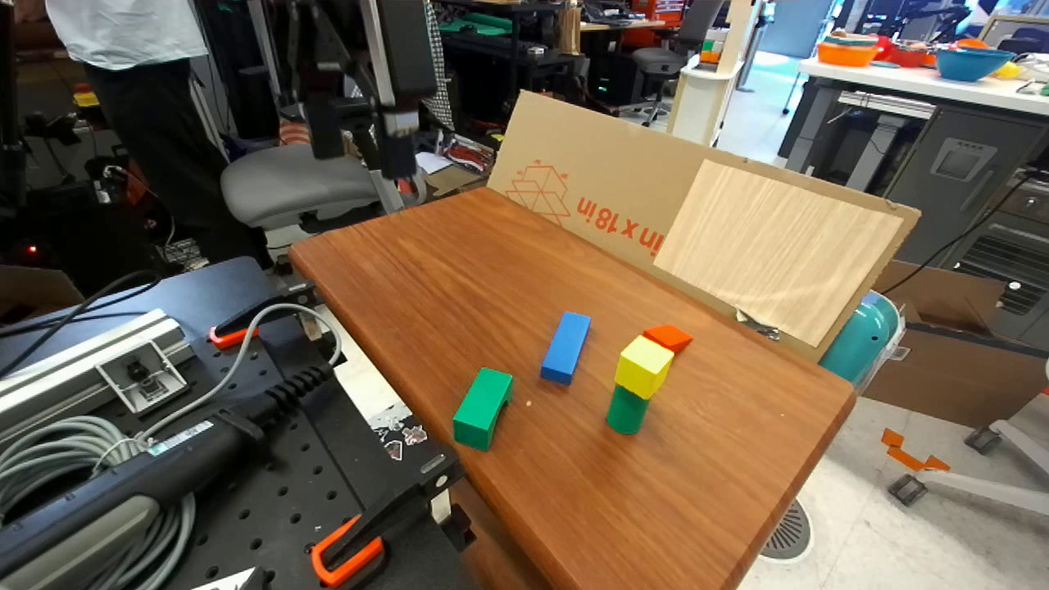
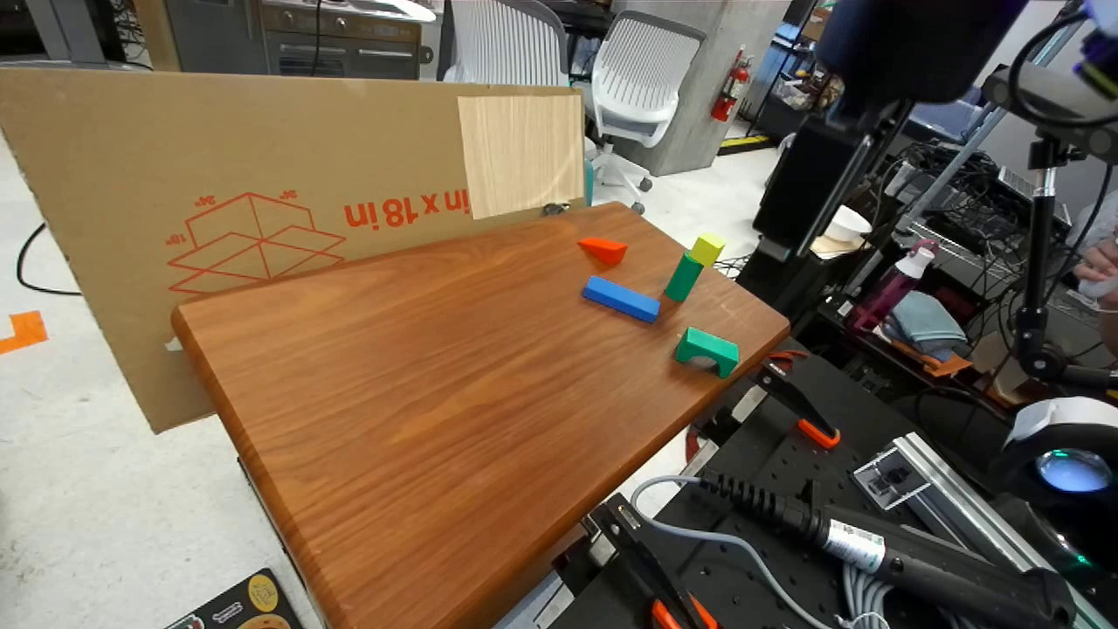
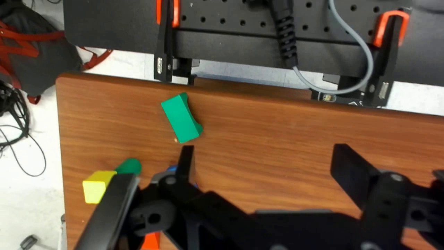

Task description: Move the green block on the left to the left

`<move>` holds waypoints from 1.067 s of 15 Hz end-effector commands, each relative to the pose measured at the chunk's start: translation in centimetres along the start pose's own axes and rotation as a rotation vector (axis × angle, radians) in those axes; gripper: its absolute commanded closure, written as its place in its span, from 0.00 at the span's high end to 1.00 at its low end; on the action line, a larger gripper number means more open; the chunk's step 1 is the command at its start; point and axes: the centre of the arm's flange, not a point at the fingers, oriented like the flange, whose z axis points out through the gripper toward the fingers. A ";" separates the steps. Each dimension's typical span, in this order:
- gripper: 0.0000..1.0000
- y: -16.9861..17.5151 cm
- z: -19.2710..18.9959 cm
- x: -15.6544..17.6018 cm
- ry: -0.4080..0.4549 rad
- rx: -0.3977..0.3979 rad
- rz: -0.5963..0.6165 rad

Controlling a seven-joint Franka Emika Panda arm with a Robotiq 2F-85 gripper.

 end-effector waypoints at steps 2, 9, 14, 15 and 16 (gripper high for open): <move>1.00 3.5 6.1 -0.2 -0.065 -0.019 0.011; 1.00 5.7 13.0 -0.6 -0.142 -0.024 -0.063; 1.00 6.4 15.5 0.2 -0.167 -0.054 -0.153; 1.00 6.6 15.8 0.5 -0.166 -0.056 -0.165; 1.00 6.8 16.2 0.7 -0.168 -0.058 -0.173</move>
